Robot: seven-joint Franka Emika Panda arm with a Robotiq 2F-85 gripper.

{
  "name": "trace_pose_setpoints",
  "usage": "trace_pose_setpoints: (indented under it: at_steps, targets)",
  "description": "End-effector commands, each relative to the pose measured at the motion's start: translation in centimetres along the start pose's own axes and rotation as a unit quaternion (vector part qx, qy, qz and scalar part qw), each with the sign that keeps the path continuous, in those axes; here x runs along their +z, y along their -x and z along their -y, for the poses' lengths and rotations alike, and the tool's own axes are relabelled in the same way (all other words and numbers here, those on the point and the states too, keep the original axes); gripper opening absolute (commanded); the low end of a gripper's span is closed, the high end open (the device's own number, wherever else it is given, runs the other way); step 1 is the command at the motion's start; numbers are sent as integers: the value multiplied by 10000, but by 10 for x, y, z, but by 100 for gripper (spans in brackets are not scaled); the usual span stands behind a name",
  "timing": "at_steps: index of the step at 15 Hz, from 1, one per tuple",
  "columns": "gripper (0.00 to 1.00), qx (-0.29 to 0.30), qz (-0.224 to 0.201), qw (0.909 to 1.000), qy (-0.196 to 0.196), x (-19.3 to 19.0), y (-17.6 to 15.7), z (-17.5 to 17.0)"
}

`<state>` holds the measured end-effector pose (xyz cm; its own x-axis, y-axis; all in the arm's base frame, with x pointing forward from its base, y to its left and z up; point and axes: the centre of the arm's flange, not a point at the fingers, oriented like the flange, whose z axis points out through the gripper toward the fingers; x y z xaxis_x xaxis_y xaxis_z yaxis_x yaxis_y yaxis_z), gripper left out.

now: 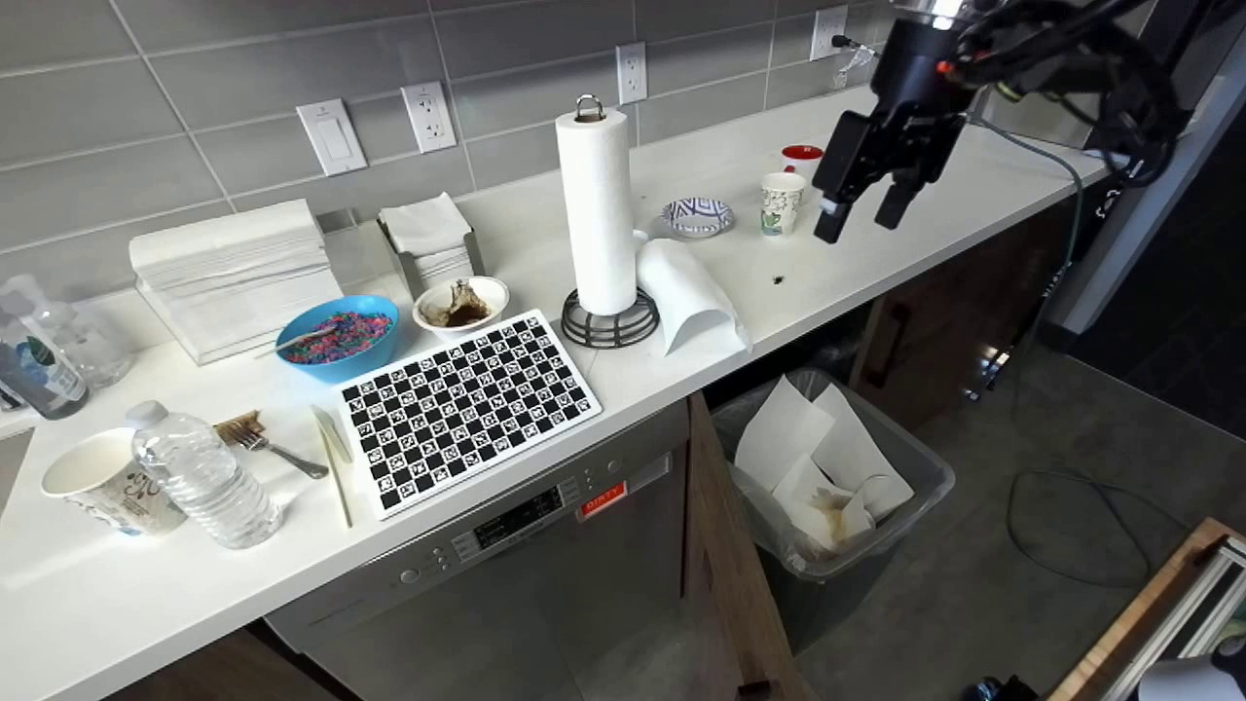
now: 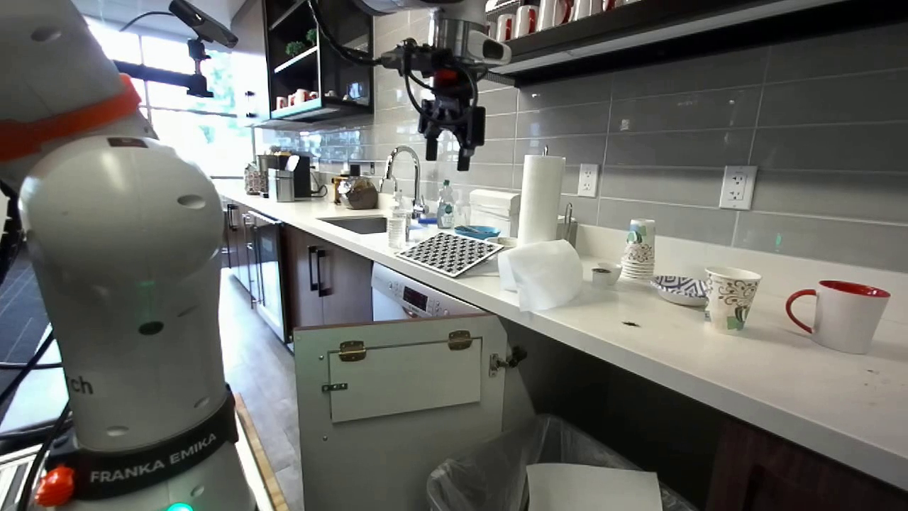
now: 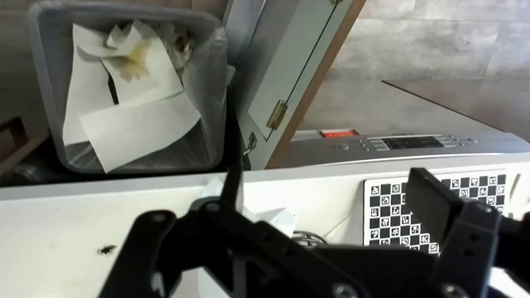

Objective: Use the white napkin to wipe the counter.

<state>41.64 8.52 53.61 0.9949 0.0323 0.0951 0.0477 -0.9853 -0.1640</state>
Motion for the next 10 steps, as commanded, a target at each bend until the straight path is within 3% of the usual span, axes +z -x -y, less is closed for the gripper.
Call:
trace_pose_setpoints:
  at_steps: [1, 5, 6, 10]
  targets:
    - [100, -523, -289, 9982, -90, 42, -54, -6]
    - [100, -1230, -531, 9884, -715, 83, -101, -2]
    - [100, -927, -558, 9933, -398, 67, -69, -4]
    - [100, -968, -543, 9929, -421, 73, -76, -4]
